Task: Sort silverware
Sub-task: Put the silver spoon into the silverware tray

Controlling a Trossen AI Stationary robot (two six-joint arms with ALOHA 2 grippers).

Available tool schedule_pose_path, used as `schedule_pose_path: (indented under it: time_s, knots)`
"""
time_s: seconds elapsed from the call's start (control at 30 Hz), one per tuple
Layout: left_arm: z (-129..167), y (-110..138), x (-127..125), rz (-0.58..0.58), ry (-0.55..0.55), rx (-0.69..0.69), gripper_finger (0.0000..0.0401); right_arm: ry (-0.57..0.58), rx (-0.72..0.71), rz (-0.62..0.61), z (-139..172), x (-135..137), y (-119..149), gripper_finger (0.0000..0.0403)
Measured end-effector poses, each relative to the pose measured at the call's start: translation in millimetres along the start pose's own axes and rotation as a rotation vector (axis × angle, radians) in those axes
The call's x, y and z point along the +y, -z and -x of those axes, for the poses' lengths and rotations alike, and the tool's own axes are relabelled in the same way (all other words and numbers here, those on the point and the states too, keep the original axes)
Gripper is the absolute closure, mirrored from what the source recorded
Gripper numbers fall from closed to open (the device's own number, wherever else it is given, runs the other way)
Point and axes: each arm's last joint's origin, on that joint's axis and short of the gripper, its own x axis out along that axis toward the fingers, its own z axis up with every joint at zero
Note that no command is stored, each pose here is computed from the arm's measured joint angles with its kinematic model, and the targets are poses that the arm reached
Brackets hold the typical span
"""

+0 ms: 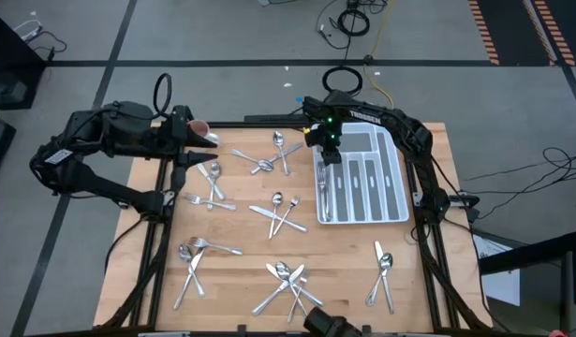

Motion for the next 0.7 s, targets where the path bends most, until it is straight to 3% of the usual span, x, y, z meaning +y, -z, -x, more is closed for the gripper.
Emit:
schedule_pose_path:
  time_s: [0.17, 0.23, 0.3, 0.4, 0.5, 0.6, 0.7]
  knots:
    - [0.1, 3.8, 2.2, -0.005, -0.076, 0.039, 0.0276, 0.184, -0.042, 0.031, 45.4, 12.2, -9.5, 0.0230]
    - [0.3, 3.9, 3.7, 0.013, -0.128, 0.039, 0.0276, 0.274, -0.125, 0.006, 69.0, 17.6, -15.9, 0.0230]
    - [0.6, 3.8, 5.9, 0.040, -0.209, 0.036, 0.0276, 0.355, -0.282, -0.088, 92.0, 20.3, -25.7, 0.0227]
    - [1.9, 3.8, 10.4, 0.100, -0.368, 0.020, 0.0276, 0.439, -0.585, -0.383, 115.6, 18.4, -46.0, 0.0226]
    - [4.0, 5.6, 13.8, 0.144, -0.496, 0.016, 0.0276, 0.558, -0.753, -0.593, 118.4, 13.3, -61.0, 0.0226]
    - [6.4, 10.5, 14.9, 0.158, -0.535, 0.047, 0.0276, 0.604, -0.848, -0.613, 112.5, 5.4, -75.3, 0.0228]
    - [8.8, 15.2, 15.1, 0.172, -0.541, 0.079, 0.0276, 0.618, -0.844, -0.611, 96.5, -6.3, -84.1, 0.0229]
